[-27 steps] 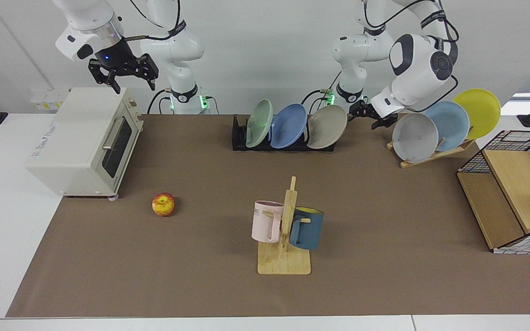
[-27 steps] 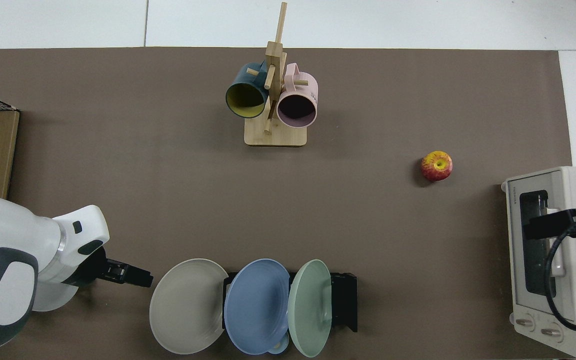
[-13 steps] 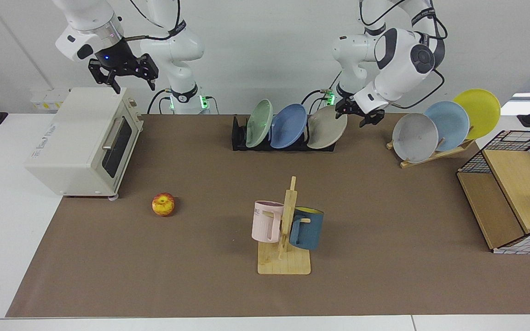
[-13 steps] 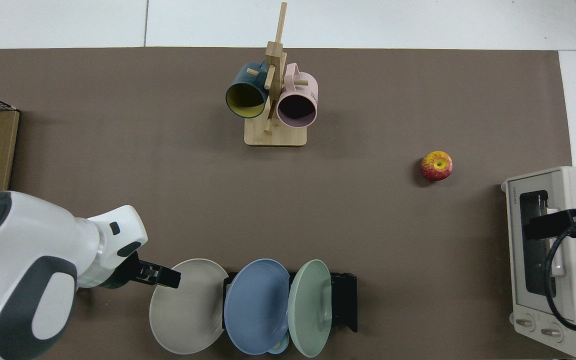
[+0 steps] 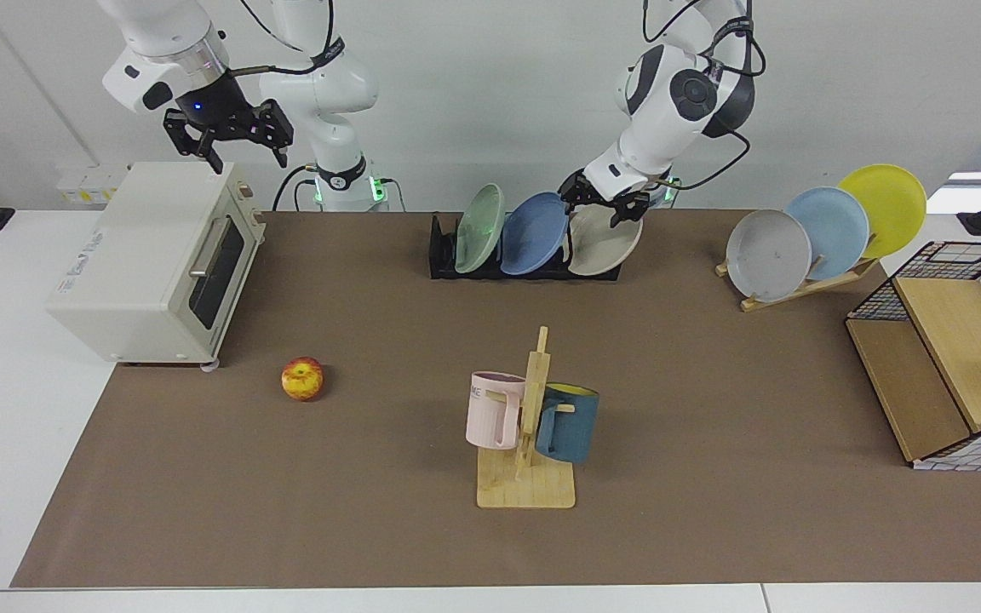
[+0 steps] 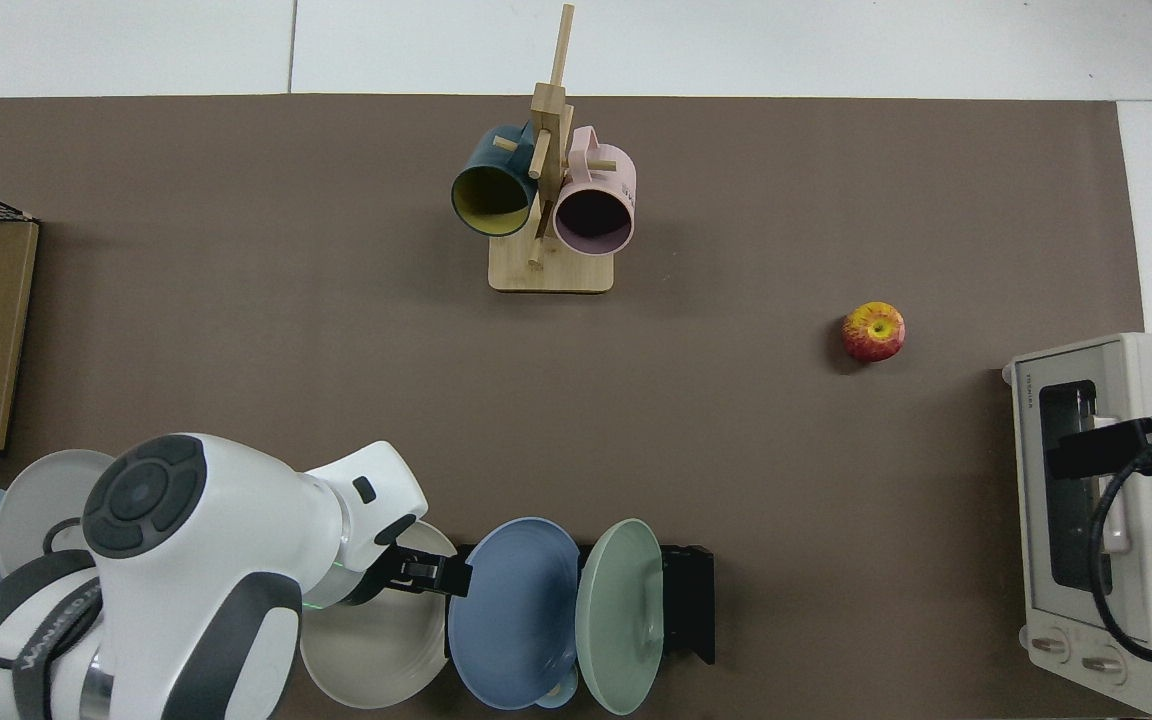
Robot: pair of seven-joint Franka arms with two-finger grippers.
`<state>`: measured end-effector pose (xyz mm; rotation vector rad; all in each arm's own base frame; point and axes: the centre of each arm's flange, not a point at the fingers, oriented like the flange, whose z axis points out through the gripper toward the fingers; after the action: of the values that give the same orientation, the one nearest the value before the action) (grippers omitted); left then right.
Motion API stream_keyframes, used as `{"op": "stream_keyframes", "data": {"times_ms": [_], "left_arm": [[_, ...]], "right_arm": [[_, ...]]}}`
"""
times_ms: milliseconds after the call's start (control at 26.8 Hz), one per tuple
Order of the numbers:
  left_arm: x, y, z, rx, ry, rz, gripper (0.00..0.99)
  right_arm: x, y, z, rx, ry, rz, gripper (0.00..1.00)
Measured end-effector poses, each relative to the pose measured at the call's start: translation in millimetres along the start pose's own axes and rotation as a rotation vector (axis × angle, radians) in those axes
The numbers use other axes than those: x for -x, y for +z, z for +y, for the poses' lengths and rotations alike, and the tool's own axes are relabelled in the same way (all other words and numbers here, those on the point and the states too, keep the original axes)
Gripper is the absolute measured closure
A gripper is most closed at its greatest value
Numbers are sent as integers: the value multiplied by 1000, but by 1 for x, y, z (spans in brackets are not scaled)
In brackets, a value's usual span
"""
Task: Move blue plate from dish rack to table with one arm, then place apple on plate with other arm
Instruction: 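Grasp the rim of the blue plate with the left gripper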
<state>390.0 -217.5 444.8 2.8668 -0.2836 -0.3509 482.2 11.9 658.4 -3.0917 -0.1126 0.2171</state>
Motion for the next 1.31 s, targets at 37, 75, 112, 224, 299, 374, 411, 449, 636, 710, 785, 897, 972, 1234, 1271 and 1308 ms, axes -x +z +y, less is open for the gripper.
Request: {"op": "stream_keyframes", "data": {"times_ms": [37, 75, 112, 224, 299, 374, 411, 449, 636, 710, 785, 897, 972, 1234, 1271, 1308], "left_arm": [[1, 4, 3, -1, -3, 3, 9], [1, 8, 7, -2, -7, 4, 9], [2, 11, 10, -4, -9, 4, 9], [5, 17, 17, -9, -5, -3, 22], [8, 21, 22, -15, 4, -9, 40], [10, 26, 27, -23, 15, -14, 53], [11, 29, 30, -28, 23, -15, 84], [13, 33, 34, -34, 30, -16, 84], [19, 49, 45, -58, 34, -22, 260], [22, 55, 50, -67, 36, -19, 264], [24, 58, 53, -74, 41, -21, 405], [25, 60, 54, -91, 49, -21, 617], [24, 60, 52, -111, 56, -18, 740], [24, 54, 51, -150, 73, -2, 890], [24, 54, 51, -152, 74, -2, 890], [25, 53, 52, -154, 74, -3, 890]], "right_arm": [[0, 0, 0, 0, 0, 0, 0], [0, 0, 0, 0, 0, 0, 0], [0, 0, 0, 0, 0, 0, 0], [0, 0, 0, 0, 0, 0, 0], [0, 0, 0, 0, 0, 0, 0], [0, 0, 0, 0, 0, 0, 0], [0, 0, 0, 0, 0, 0, 0], [0, 0, 0, 0, 0, 0, 0], [0, 0, 0, 0, 0, 0, 0], [0, 0, 0, 0, 0, 0, 0], [0, 0, 0, 0, 0, 0, 0], [0, 0, 0, 0, 0, 0, 0], [0, 0, 0, 0, 0, 0, 0], [0, 0, 0, 0, 0, 0, 0], [0, 0, 0, 0, 0, 0, 0], [0, 0, 0, 0, 0, 0, 0]]}}
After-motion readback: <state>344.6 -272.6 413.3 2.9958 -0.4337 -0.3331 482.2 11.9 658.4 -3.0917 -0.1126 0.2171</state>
